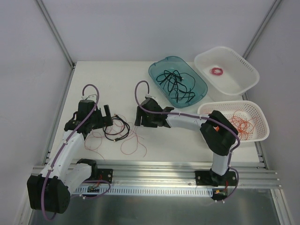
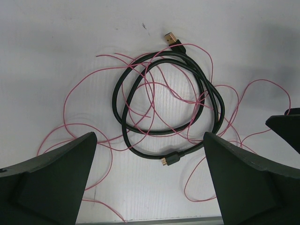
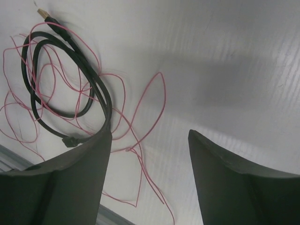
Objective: Untangle the cables
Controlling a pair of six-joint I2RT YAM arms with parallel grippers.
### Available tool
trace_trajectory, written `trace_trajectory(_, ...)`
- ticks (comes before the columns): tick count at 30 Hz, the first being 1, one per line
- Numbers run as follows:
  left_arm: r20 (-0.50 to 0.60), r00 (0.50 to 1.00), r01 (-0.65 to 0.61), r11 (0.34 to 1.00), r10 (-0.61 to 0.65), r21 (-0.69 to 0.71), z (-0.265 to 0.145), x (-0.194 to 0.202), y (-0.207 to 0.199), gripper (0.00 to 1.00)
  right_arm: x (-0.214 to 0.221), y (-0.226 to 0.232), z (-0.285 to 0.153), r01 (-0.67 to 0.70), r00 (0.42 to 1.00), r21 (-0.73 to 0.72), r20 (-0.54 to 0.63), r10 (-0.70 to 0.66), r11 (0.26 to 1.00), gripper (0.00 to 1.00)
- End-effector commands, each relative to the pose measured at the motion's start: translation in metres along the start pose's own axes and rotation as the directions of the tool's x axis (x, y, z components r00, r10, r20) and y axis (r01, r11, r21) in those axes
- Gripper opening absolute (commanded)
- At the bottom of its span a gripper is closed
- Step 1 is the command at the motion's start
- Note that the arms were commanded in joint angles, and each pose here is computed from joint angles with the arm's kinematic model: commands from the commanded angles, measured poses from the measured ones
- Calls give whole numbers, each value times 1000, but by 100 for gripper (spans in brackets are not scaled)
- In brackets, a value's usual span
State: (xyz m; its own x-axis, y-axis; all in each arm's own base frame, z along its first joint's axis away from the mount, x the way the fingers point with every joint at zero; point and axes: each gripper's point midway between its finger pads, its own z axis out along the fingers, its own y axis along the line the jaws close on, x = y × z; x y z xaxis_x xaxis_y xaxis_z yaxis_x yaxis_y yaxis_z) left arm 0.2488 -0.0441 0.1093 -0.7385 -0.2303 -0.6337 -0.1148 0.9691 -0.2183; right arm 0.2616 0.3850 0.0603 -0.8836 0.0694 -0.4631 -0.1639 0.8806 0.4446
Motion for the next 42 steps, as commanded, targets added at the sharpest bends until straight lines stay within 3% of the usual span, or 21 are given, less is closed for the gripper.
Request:
trace_trajectory(1,32,999,6,1000,-6,2,-2,-10,-1,99,-23,14,9,-73,994,-3,79,73,997,68)
trace_trajectory(4,34,999,6,1000,-6,2,-2,-11,-1,99,-18,9,13,-71,995,19,65,70,997,49)
trace_trajectory(5,35,999,6,1000,-6,3,-2,-11,-1,99,-19,7,12,-69,996,24,66,67,997,35)
trace_trajectory(8,34,999,5,1000,-6,7,-2,-11,-2,99,-33,18,-8,-20,995,1,100,20,1000,14)
trace_trajectory(11,37,999,5,1000,-6,8,-3,-11,-2,99,-54,24,-38,54,988,23,143,-56,998,1)
trace_trajectory(19,31,999,7,1000,-7,6,-2,-10,-2,99,-120,59,-145,229,921,-5,325,-215,973,1)
trace_trajectory(26,28,1000,9,1000,-9,5,-1,-10,-2,99,-168,99,-251,380,818,-64,488,-303,923,1)
trace_trajectory(33,28,1000,9,1000,-9,2,-1,-10,-1,99,-204,119,-349,458,673,-90,685,-279,884,1)
trace_trajectory(42,21,1000,9,1000,-9,-3,0,-9,0,99,-240,120,-462,484,420,-61,892,-171,873,1)
